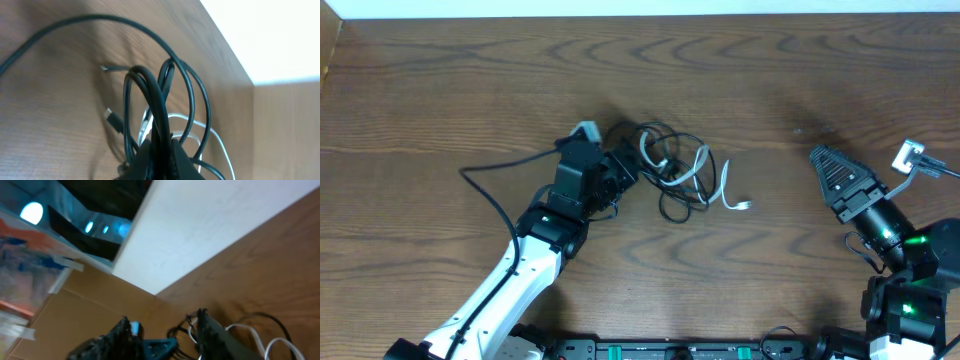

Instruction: Untangle cables

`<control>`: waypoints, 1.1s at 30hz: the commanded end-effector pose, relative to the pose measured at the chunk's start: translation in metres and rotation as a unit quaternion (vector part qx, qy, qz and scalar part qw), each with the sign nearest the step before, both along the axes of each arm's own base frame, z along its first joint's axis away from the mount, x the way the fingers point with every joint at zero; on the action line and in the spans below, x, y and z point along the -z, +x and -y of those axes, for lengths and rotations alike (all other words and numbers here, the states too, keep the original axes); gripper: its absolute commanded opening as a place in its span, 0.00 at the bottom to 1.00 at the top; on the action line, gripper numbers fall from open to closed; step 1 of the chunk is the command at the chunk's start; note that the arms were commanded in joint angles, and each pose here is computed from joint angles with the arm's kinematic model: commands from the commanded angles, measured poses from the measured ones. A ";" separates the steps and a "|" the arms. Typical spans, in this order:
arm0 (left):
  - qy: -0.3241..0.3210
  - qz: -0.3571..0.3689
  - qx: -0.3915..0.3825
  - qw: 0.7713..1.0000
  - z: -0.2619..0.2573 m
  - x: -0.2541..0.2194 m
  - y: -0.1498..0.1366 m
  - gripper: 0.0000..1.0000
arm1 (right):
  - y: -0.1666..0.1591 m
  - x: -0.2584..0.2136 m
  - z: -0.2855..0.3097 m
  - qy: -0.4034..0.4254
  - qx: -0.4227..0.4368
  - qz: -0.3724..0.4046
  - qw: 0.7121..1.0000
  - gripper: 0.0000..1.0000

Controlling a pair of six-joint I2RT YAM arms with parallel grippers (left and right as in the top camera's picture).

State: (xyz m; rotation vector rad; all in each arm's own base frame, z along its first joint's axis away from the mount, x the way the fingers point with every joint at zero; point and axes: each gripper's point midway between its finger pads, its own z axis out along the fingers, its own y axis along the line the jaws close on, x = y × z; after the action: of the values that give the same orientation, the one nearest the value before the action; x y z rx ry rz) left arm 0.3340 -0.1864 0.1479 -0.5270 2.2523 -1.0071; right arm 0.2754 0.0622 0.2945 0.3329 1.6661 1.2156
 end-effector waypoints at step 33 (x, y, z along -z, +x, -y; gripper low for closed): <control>-0.016 0.229 0.335 0.914 0.062 -0.078 -0.064 0.08 | 0.025 0.142 -0.066 -0.172 -0.145 -0.117 0.967 0.51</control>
State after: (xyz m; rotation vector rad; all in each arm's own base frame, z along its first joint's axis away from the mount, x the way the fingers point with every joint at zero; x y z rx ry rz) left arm 0.2726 -0.2473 0.2131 0.4368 2.0461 -1.3137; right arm 0.2981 0.1245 0.1533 0.0572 2.1546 1.0909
